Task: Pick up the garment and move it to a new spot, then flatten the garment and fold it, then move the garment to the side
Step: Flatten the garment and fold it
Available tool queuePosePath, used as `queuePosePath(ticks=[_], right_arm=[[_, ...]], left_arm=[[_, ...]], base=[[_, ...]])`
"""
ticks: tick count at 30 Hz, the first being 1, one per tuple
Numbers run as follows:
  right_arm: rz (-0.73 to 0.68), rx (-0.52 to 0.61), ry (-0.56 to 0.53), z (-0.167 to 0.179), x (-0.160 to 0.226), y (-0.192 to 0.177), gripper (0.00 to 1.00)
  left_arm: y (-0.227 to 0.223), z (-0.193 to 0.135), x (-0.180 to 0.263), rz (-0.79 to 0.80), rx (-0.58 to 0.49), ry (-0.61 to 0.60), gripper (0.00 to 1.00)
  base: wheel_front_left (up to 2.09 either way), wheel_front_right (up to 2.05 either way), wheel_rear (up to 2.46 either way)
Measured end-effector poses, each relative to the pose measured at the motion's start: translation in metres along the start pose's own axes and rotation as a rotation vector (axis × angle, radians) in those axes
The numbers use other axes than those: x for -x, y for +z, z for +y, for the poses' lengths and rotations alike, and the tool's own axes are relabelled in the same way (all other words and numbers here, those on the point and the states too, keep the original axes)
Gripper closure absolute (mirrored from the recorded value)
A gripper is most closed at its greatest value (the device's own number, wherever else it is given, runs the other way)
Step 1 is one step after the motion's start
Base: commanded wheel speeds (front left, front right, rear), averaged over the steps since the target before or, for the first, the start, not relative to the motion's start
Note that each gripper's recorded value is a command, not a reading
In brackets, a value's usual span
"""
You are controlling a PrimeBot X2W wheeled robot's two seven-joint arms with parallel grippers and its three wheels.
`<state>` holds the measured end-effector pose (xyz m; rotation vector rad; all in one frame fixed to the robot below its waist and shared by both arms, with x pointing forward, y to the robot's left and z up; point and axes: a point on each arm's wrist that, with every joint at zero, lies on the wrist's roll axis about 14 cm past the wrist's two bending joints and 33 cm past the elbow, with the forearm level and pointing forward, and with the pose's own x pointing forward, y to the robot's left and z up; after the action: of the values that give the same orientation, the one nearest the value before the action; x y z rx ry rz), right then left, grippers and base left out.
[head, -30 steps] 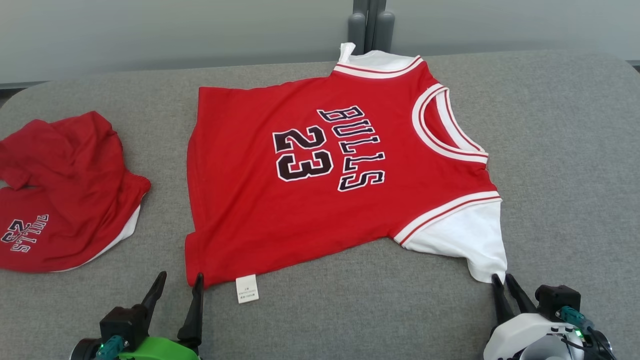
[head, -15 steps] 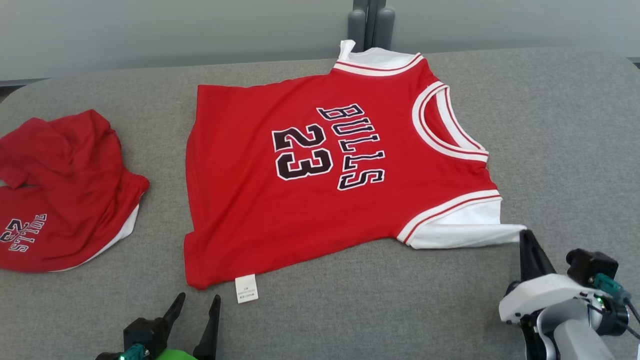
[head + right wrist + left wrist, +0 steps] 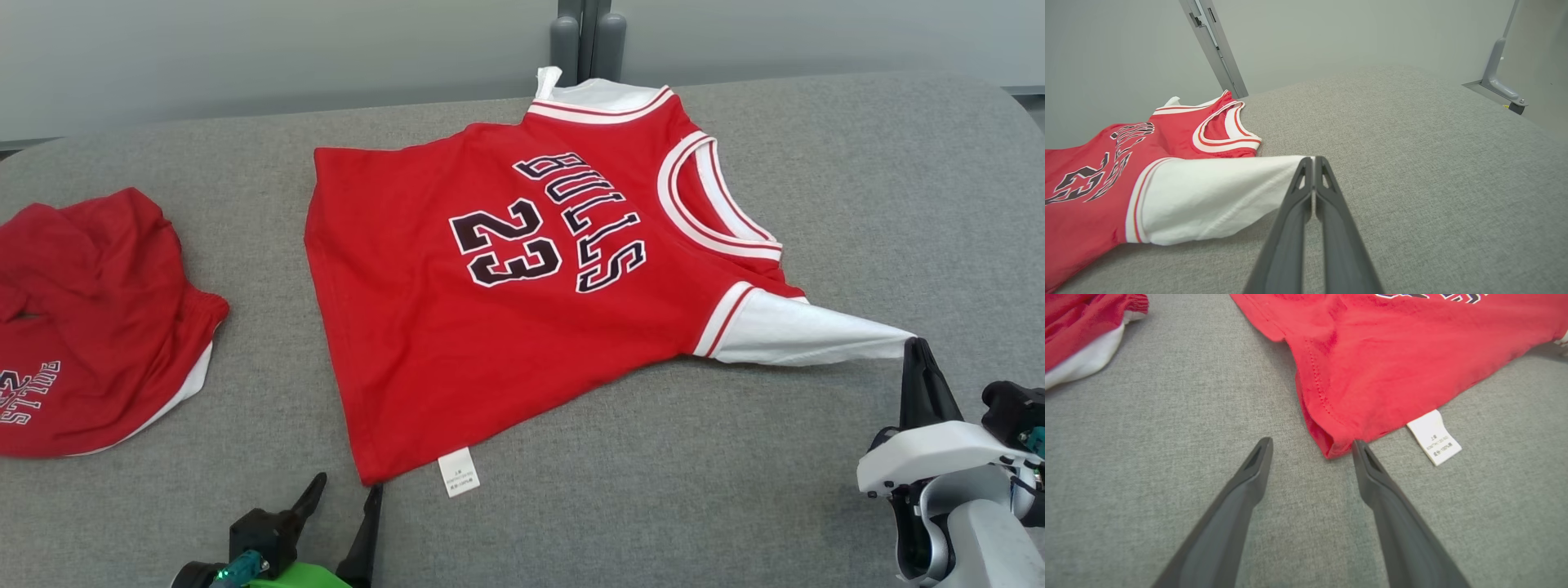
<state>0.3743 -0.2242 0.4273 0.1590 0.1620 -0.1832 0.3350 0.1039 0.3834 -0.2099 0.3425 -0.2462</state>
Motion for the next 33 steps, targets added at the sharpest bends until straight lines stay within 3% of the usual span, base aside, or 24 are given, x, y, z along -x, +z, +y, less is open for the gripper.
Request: queuePosePath(ticks=[8,17,24,27,31,32,33], right_arm=[[0.003,0.004,0.007,0.003,0.001,-0.001,1.00],[0.011,0.006,0.017,0.003,0.004,-0.004,1.00],[0.012,0.004,0.012,0.001,0.004,-0.005,1.00],[0.012,0.006,0.014,0.001,0.004,-0.005,1.00],[0.012,0.003,0.015,0.001,0.005,-0.005,1.00],[0.012,0.002,0.015,0.002,0.005,-0.005,1.00],[0.012,0.001,0.014,0.002,0.005,-0.005,1.00]], left_arm=[[-0.009,-0.027,-0.001,0.027,0.038,-0.075,0.00],[-0.009,-0.033,-0.006,0.032,0.094,-0.087,0.00],[-0.005,-0.035,-0.011,0.026,0.095,-0.098,0.12],[-0.003,-0.035,-0.012,0.022,0.102,-0.100,0.28],[-0.006,-0.036,-0.012,0.032,0.099,-0.106,0.78],[-0.007,-0.037,-0.012,0.036,0.101,-0.109,0.99],[-0.008,-0.037,-0.011,0.040,0.100,-0.112,1.00]], base=[[0.00,0.00,0.00],[0.00,0.00,0.00],[0.00,0.00,0.00],[0.00,0.00,0.00],[0.00,0.00,0.00],[0.00,0.00,0.00],[0.00,0.00,0.00]])
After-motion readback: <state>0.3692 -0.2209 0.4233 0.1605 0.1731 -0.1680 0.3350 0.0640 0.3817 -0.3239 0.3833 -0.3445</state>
